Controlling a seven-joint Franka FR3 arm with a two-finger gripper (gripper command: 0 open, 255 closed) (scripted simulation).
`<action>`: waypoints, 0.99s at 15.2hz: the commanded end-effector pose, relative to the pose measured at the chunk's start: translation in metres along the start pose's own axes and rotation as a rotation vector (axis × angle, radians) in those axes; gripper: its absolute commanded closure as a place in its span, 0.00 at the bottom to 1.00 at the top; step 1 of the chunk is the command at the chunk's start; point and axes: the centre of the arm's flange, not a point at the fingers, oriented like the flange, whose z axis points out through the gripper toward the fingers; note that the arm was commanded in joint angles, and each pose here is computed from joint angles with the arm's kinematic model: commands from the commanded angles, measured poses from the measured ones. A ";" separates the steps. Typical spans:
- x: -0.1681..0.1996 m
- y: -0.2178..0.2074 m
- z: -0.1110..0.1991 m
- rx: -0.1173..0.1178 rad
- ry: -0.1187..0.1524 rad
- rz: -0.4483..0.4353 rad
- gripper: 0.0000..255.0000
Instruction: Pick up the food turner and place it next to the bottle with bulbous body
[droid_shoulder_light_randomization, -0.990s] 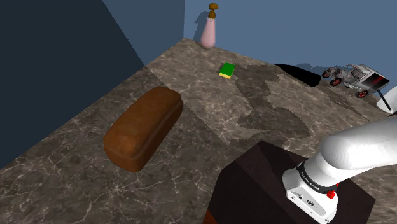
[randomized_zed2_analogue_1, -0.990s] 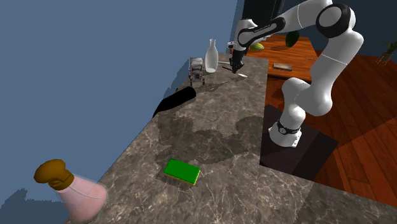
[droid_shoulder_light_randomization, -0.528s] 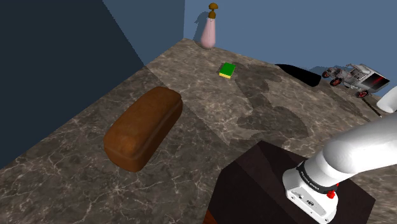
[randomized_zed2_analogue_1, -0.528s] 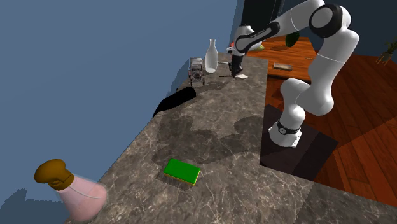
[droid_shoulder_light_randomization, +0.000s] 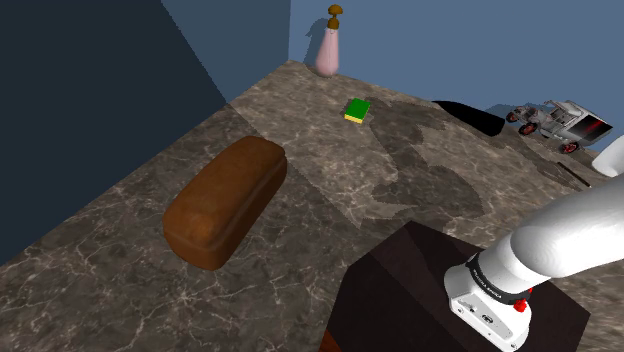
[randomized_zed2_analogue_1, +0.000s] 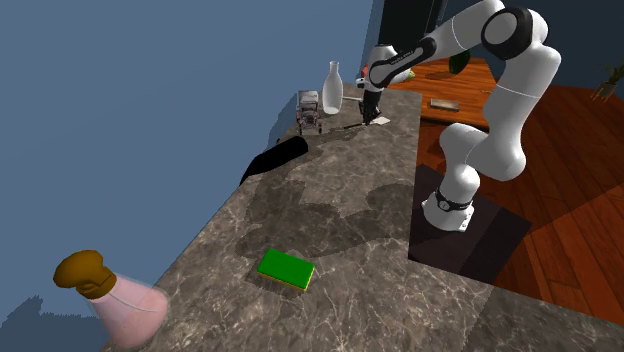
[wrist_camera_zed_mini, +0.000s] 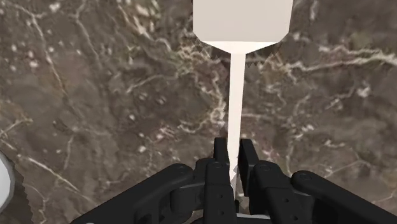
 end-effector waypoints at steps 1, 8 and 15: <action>0.000 0.000 0.000 0.000 0.000 0.000 1.00; 0.000 0.000 0.000 0.000 0.000 0.000 0.00; 0.000 0.000 -0.050 0.000 0.000 0.000 0.00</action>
